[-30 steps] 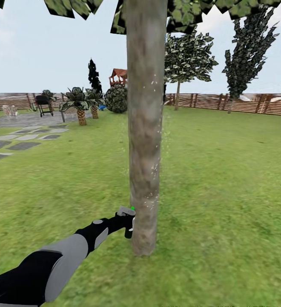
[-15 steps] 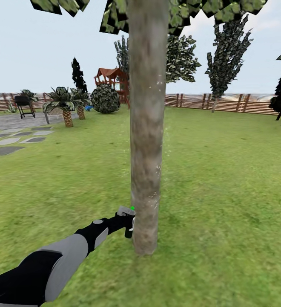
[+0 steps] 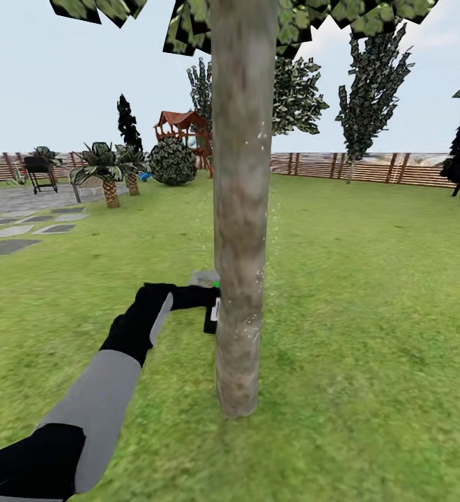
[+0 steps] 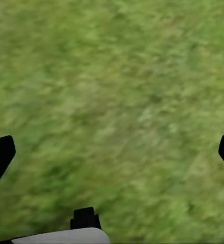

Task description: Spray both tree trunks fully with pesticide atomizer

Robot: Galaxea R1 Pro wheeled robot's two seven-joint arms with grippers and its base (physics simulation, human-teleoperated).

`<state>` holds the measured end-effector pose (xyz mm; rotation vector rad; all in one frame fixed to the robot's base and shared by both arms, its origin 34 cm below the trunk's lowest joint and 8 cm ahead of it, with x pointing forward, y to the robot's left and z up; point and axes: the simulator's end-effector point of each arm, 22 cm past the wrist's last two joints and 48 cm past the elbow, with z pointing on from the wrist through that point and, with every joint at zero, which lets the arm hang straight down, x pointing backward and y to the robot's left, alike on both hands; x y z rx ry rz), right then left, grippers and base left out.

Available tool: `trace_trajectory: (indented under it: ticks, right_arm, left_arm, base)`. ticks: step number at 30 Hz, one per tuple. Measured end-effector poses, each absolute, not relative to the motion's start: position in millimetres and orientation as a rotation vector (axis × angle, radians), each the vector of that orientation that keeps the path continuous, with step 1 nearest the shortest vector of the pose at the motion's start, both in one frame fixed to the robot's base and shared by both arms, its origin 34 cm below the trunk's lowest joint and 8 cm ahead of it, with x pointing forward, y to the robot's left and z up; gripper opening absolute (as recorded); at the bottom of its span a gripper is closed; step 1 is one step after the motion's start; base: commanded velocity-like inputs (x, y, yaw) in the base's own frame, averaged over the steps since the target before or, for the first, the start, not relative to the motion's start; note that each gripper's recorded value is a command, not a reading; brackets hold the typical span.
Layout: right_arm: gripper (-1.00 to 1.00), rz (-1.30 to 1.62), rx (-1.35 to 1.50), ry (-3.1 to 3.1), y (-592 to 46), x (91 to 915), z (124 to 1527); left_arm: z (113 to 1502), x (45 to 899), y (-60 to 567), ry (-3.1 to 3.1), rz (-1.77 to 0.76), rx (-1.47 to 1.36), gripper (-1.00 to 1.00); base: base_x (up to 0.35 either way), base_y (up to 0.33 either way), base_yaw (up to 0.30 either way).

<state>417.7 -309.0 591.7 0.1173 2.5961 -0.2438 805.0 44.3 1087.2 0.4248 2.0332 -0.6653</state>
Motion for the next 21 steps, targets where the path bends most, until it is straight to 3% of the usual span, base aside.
trace_trajectory:
  ticks: [8, 21]
  right_arm:
    - [1.00, -0.253, 0.106, 2.615, -311.1, 409.5, 588.5]
    - [1.00, -0.254, 0.033, 2.622, -308.6, 407.8, 587.6]
  left_arm:
    - [1164.2, 808.7, 50.9, 2.053, -0.652, 0.427, -1.00]
    - [1450.8, 843.4, 62.6, 1.819, -0.571, 0.457, -1.00]
  base:
    - [0.000, 0.000, 0.000]
    - [0.000, 0.000, 0.000]
